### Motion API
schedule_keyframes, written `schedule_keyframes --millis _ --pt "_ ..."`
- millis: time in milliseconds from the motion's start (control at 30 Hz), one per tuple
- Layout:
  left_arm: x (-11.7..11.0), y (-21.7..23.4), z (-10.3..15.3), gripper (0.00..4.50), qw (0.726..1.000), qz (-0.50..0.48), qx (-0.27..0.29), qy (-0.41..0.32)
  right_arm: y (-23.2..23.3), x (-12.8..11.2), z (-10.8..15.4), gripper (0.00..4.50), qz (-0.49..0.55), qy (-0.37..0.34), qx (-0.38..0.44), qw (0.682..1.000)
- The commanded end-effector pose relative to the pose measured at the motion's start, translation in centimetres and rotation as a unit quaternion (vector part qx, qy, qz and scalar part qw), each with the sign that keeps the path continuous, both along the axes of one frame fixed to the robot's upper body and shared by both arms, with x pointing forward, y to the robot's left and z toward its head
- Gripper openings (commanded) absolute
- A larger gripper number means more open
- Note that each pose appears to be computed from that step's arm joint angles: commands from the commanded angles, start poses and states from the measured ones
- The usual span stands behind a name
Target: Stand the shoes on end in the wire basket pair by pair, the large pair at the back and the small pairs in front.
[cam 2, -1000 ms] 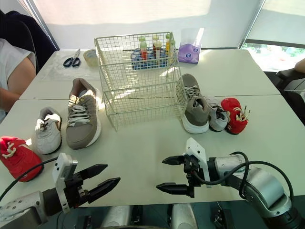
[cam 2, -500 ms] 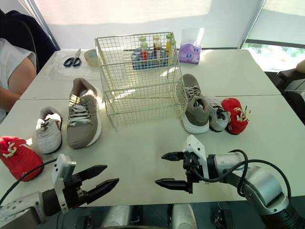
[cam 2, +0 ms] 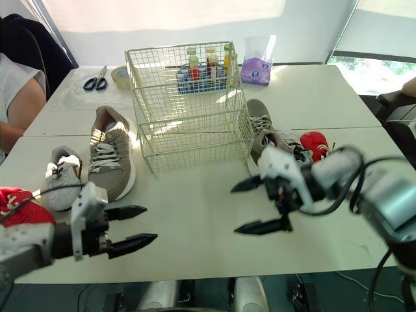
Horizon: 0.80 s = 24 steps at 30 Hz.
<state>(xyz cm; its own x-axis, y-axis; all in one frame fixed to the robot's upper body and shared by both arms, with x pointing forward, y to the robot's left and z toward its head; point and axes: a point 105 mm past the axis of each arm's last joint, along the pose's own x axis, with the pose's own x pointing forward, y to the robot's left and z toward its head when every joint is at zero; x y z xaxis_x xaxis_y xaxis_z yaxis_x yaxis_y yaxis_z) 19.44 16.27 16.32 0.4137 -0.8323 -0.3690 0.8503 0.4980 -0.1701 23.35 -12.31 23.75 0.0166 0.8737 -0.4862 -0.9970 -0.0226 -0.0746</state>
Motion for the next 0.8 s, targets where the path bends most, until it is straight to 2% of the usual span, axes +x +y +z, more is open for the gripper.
schedule_keyframes --millis 33,100,233,333,467,567,633,767,800 --pt "0.4 -0.2 4.8 4.39 0.998 -0.040 -0.013 -0.049 0.3 2.9 3.3 4.50 -0.011 -0.078 0.008 0.997" --pt "0.8 -0.5 6.6 4.39 0.995 -0.059 0.018 -0.083 0.5 5.1 3.6 4.50 -0.007 -0.135 -0.030 0.990" --pt "0.9 -1.4 9.4 4.39 0.987 -0.089 0.042 -0.127 0.8 9.3 2.9 4.50 0.008 -0.185 -0.105 0.977" --pt "0.5 -1.9 9.9 4.39 0.985 -0.098 0.048 -0.132 0.7 11.3 1.3 4.50 0.020 -0.186 -0.156 0.970" --pt "-0.1 -2.5 8.8 4.39 0.988 -0.093 0.047 -0.117 0.8 12.9 -1.0 4.50 0.031 -0.172 -0.199 0.964" --pt "-0.2 -2.2 7.5 4.50 0.993 -0.066 0.033 -0.095 1.3 13.9 -1.4 3.59 0.024 -0.180 -0.211 0.960" --pt "-0.2 -1.8 6.9 4.50 0.995 -0.046 0.019 -0.083 1.5 14.3 -1.4 2.64 0.022 -0.182 -0.217 0.959" --pt "0.0 -0.6 5.6 4.50 0.997 -0.012 0.017 -0.070 1.8 14.4 -1.6 0.45 0.028 -0.181 -0.223 0.957" --pt "0.0 -0.5 5.5 4.50 0.997 -0.009 0.017 -0.069 1.9 14.3 -1.6 0.05 0.030 -0.181 -0.222 0.958"
